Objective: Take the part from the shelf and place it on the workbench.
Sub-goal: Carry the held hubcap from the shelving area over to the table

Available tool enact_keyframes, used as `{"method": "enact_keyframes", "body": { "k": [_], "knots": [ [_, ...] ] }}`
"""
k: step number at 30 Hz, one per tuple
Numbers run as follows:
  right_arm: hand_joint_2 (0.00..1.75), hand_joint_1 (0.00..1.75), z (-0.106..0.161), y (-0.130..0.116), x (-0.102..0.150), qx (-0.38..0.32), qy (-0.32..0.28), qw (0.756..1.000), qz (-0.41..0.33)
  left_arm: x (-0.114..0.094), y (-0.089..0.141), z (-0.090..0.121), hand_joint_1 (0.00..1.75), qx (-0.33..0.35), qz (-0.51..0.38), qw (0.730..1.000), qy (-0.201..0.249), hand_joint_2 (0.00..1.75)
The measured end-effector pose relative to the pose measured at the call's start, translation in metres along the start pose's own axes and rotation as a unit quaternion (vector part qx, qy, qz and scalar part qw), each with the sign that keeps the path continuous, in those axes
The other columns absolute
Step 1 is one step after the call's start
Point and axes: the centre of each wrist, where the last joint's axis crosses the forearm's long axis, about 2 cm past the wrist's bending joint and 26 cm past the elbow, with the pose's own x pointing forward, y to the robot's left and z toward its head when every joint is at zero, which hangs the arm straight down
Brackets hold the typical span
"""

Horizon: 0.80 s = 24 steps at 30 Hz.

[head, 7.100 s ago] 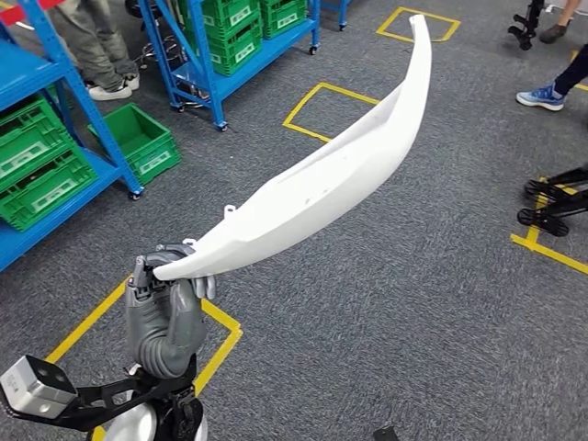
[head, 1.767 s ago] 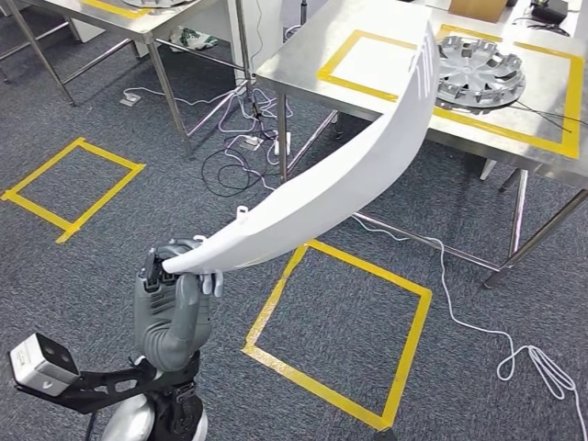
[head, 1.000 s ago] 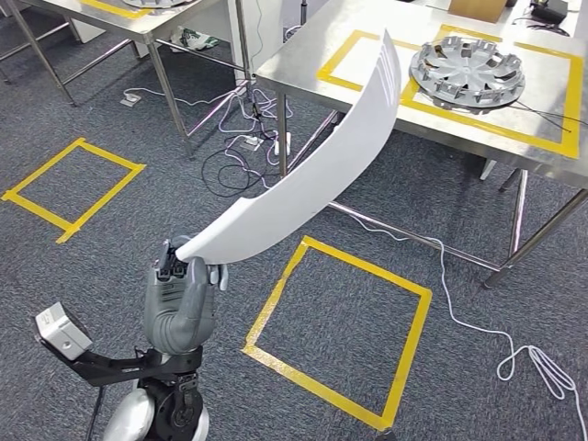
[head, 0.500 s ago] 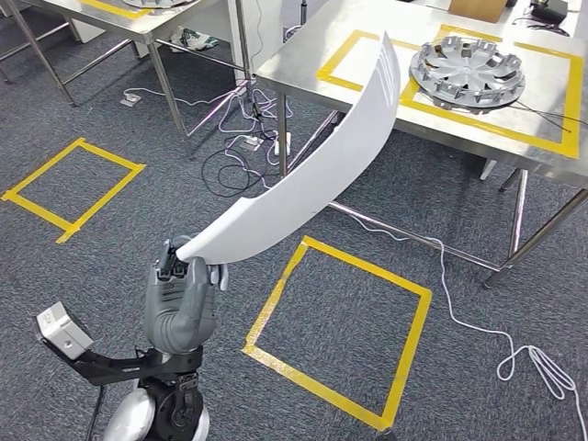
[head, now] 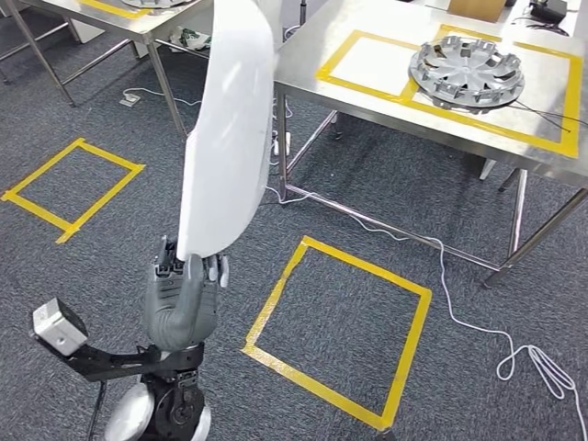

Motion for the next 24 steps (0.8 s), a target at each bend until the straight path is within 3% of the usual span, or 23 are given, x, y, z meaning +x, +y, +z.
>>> {"method": "enact_keyframes", "body": {
  "k": [3, 11, 24],
  "knots": [
    [0.00, 0.00, -0.0003, -0.0006, 0.0012, 0.006, -0.004, 1.000, 0.004, 0.0010, 0.0010, 0.0000, 1.75, -0.073, 0.011, 0.997, -0.021, 1.75],
    [0.00, 0.00, -0.0005, -0.0010, 0.0025, 0.013, -0.011, 1.000, 0.013, 0.0018, 0.0028, 0.0026, 1.75, -0.174, 0.003, 0.984, -0.046, 1.75],
    [0.00, 0.00, -0.0014, -0.0037, 0.0074, 0.012, -0.018, 1.000, 0.017, 0.0021, 0.0049, 0.0042, 1.75, -0.204, 0.000, 0.978, -0.048, 1.75]
  ]
}}
